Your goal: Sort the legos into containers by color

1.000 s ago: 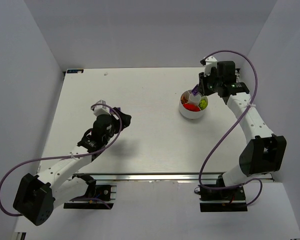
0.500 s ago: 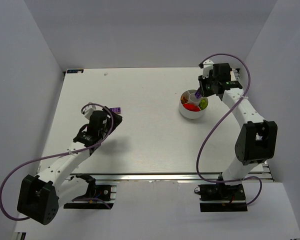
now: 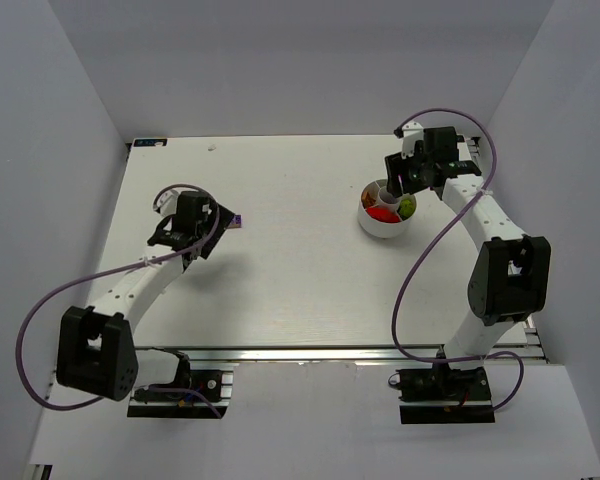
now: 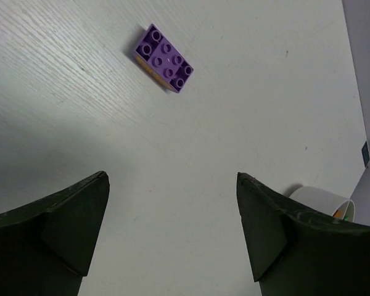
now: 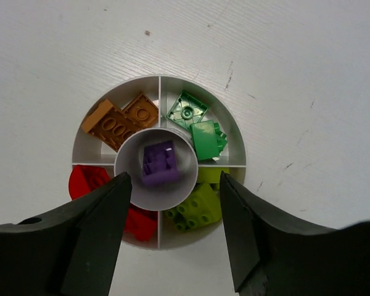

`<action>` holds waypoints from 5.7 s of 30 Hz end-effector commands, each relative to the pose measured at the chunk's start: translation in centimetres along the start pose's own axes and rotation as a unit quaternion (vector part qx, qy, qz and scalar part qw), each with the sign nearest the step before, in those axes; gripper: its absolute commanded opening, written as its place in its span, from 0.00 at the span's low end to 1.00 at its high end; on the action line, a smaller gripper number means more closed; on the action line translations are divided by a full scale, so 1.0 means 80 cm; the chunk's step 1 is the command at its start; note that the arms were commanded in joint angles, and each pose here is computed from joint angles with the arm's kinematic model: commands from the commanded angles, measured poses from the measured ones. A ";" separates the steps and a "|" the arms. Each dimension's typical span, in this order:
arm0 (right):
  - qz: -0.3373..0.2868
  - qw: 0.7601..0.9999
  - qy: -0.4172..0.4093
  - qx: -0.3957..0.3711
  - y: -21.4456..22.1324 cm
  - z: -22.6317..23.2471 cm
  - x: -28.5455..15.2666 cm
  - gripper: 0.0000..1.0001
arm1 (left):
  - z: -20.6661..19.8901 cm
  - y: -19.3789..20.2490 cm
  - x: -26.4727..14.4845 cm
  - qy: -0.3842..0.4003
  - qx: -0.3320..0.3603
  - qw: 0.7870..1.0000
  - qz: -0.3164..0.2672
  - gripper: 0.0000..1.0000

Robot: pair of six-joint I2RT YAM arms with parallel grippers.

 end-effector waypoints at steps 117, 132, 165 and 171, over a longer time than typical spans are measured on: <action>0.081 0.929 -0.349 0.098 0.015 0.339 0.026 0.46 | -0.112 0.094 0.002 0.147 -0.158 0.950 0.226 0.19; 0.042 0.931 -0.362 0.037 0.001 0.332 -0.001 0.00 | -0.108 0.092 0.002 0.151 -0.145 0.955 0.210 0.72; 0.141 0.944 -0.074 -0.289 -0.021 -0.021 -0.017 0.00 | -0.006 0.037 -0.079 0.102 0.001 0.995 0.009 0.98; 0.147 0.941 -0.087 -0.293 -0.020 -0.018 -0.010 0.02 | 0.002 0.038 -0.084 0.102 -0.001 0.995 0.005 0.98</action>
Point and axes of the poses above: each gripper's point midway between its finger pads, its own x axis out along the fingers, its own z axis along the line the jaws close on, y = z × x, the point moved 6 cm from there along -x, back along the fingers, and after that the axes turned 7 degrees about x, right-handed, at the moved point
